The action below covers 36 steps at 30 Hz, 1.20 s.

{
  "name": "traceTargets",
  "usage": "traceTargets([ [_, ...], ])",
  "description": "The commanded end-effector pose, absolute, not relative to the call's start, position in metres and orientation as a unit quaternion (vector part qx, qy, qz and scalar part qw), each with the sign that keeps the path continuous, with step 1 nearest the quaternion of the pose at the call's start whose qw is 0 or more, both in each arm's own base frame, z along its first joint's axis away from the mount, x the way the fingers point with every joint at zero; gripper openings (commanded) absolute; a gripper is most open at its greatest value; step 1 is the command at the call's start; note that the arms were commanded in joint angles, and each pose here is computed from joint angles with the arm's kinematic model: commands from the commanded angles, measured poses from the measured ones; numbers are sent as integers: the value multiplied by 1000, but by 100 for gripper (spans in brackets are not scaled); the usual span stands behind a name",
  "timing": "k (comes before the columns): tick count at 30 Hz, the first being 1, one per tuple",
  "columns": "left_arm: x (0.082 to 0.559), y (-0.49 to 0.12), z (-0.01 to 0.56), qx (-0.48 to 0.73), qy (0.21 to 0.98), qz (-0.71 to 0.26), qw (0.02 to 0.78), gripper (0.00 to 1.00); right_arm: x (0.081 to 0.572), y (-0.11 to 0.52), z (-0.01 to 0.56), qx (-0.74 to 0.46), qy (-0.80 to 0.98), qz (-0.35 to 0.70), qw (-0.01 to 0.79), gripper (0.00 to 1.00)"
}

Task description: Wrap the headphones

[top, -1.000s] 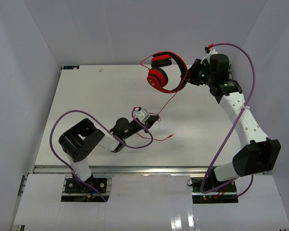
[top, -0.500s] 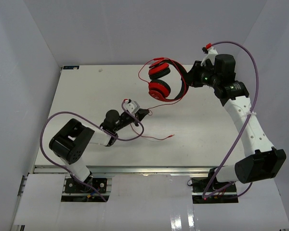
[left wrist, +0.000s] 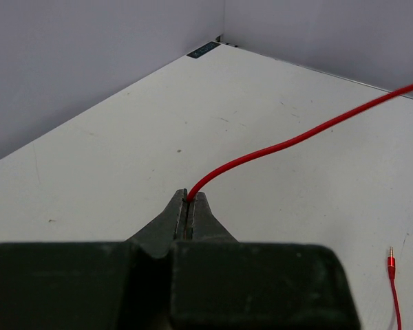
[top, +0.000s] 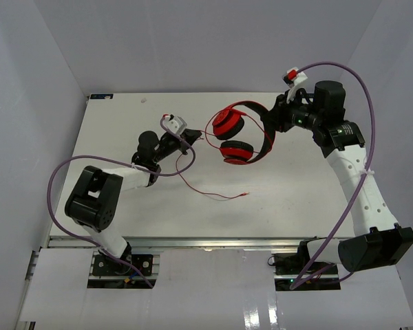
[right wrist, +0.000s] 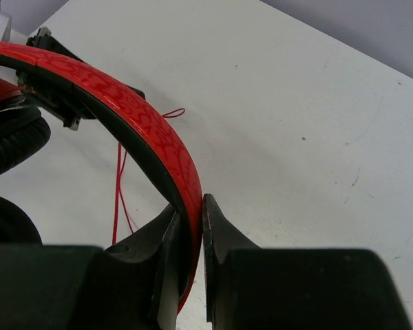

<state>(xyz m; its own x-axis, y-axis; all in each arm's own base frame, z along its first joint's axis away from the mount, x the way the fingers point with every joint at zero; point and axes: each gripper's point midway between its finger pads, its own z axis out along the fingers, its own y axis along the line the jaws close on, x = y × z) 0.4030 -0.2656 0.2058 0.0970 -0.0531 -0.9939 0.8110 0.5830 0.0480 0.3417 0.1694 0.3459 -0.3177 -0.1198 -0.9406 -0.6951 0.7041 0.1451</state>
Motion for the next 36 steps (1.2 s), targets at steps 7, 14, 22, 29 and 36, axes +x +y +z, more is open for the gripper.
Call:
traceTargets([
  [7,394,-265,261,364,557,-311,678,0,328,174,318,-290,769,298,485,8],
  [14,397,-260,297,372,553,-283,689,0,335,166,298,-276,792,275,471,8],
  [22,391,-259,332,384,540,-277,696,0,346,151,282,-281,800,221,481,8],
  [29,390,-268,343,402,550,-301,667,0,342,156,273,-326,788,195,485,8],
  [36,388,-276,352,399,566,-337,638,0,346,151,258,-345,791,147,485,8],
])
